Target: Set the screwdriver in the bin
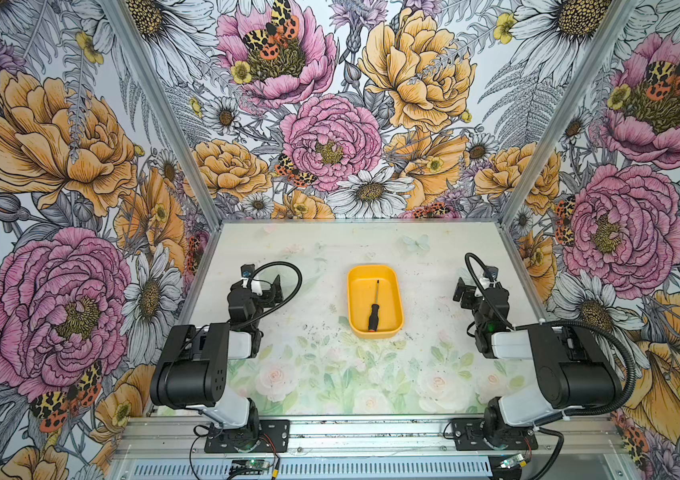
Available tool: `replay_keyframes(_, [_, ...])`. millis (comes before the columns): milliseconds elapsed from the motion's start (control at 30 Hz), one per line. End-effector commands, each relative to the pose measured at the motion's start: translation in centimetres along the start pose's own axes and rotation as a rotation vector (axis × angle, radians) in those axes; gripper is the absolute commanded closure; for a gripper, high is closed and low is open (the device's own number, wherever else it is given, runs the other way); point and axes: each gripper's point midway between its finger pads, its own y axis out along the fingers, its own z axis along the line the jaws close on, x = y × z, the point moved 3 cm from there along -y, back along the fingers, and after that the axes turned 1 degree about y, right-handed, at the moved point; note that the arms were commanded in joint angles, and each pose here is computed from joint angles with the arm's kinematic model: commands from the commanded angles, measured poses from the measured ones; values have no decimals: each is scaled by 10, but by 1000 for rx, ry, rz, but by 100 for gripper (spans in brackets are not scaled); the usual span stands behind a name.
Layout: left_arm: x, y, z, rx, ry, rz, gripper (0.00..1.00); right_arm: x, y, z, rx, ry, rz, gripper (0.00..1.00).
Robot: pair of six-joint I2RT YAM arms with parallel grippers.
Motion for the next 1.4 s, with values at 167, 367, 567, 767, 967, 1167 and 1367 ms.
replay_keyframes(167, [10, 2, -2, -21, -4, -36, 1, 14, 2, 1, -6, 6, -46, 0])
replay_keyframes(367, [10, 2, -2, -22, -3, -35, 1, 14, 2, 1, -6, 5, -47, 1])
replay_keyframes(567, [10, 2, -2, -18, -2, -35, 1, 14, 2, 1, -6, 6, -47, 0])
replay_keyframes(767, [10, 2, -2, -15, 2, -35, 1, 14, 2, 1, -6, 5, -47, 1])
replay_keyframes(967, [11, 2, -3, -14, 2, -37, 1, 14, 2, 1, -6, 5, -48, 1])
replay_keyframes(1167, [11, 2, -3, -15, 4, -37, 1, 14, 2, 1, -6, 5, -48, 0])
replay_keyframes(1367, [10, 2, -2, -11, 4, -37, 1, 14, 2, 1, -6, 5, -47, 1])
